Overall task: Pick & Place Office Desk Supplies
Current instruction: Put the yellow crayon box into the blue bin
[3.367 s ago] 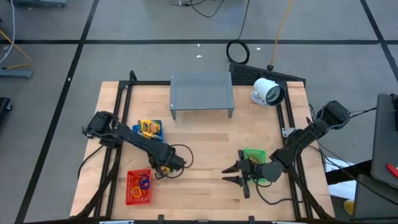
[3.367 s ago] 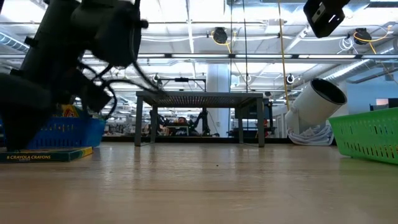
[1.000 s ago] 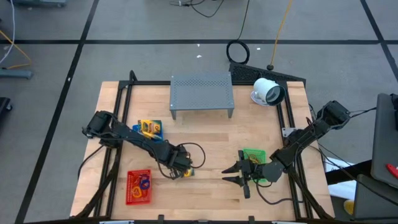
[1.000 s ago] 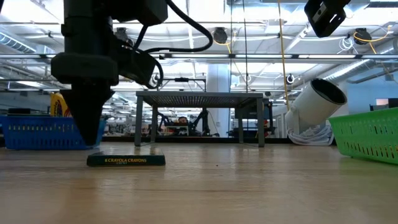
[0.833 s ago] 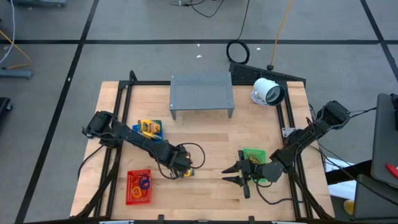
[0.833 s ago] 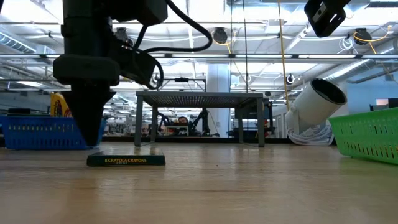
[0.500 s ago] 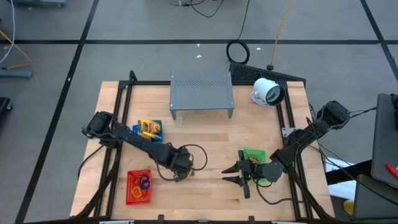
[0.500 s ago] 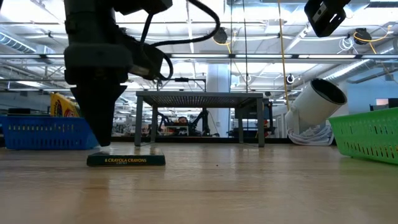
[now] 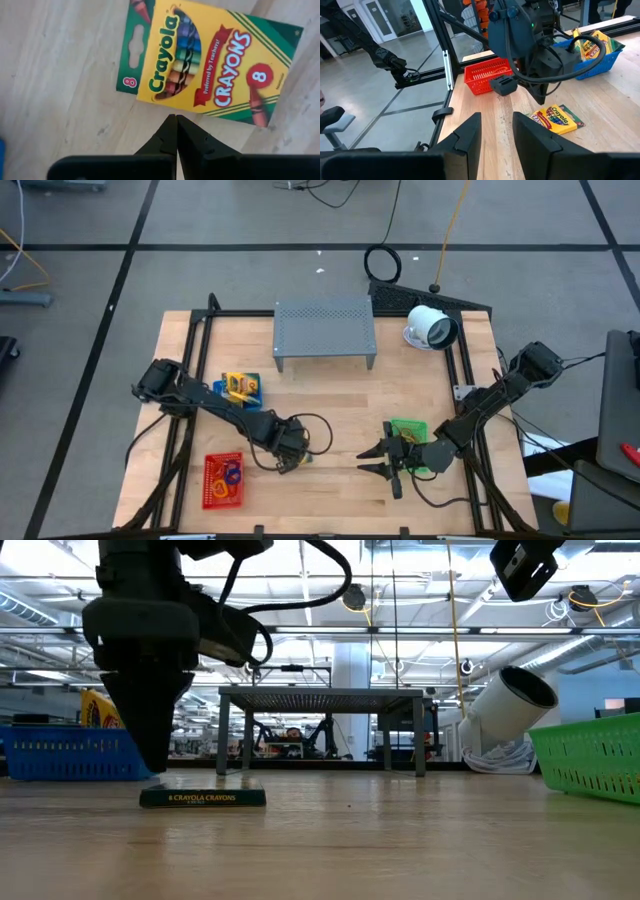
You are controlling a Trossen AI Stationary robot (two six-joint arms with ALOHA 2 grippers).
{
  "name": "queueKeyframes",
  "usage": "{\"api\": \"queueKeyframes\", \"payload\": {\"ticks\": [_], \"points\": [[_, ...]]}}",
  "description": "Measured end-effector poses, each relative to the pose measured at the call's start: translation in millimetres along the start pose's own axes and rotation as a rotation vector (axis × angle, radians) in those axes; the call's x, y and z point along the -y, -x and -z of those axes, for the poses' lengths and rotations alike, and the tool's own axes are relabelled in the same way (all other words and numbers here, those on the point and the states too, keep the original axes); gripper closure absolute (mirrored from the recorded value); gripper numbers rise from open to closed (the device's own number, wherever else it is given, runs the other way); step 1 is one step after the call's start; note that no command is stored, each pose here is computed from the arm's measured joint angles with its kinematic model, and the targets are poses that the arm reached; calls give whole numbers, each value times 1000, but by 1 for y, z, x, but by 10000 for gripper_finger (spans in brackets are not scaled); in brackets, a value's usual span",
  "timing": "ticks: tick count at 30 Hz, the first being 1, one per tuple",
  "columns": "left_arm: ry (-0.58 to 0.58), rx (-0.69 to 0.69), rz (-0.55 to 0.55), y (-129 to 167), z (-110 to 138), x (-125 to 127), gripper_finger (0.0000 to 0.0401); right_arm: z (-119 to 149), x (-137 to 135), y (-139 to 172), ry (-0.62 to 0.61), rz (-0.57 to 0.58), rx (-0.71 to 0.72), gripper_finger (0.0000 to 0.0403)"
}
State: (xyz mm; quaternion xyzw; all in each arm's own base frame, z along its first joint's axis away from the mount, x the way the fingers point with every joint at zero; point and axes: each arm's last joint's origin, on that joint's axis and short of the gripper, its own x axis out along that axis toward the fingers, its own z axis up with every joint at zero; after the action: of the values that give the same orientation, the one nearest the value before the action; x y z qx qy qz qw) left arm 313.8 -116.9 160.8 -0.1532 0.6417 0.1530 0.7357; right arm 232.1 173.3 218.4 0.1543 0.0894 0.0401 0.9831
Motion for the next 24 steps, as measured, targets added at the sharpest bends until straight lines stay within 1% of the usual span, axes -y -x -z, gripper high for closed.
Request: {"api": "queueKeyframes", "payload": {"ticks": [7, 13, 17, 24], "points": [[-23, 7, 34, 4, 0, 1, 361, 0, 0, 0, -6, -1, 1, 303], [-67, 83, 27, 6, -4, 3, 324, 0, 0, 0, -6, 0, 1, 303], [-87, 117, 18, 6, -6, 5, 282, 0, 0, 0, -4, 1, -2, 303], [-86, 153, -19, 6, -3, 7, 190, 1, 0, 0, 10, 3, -7, 303]]}}
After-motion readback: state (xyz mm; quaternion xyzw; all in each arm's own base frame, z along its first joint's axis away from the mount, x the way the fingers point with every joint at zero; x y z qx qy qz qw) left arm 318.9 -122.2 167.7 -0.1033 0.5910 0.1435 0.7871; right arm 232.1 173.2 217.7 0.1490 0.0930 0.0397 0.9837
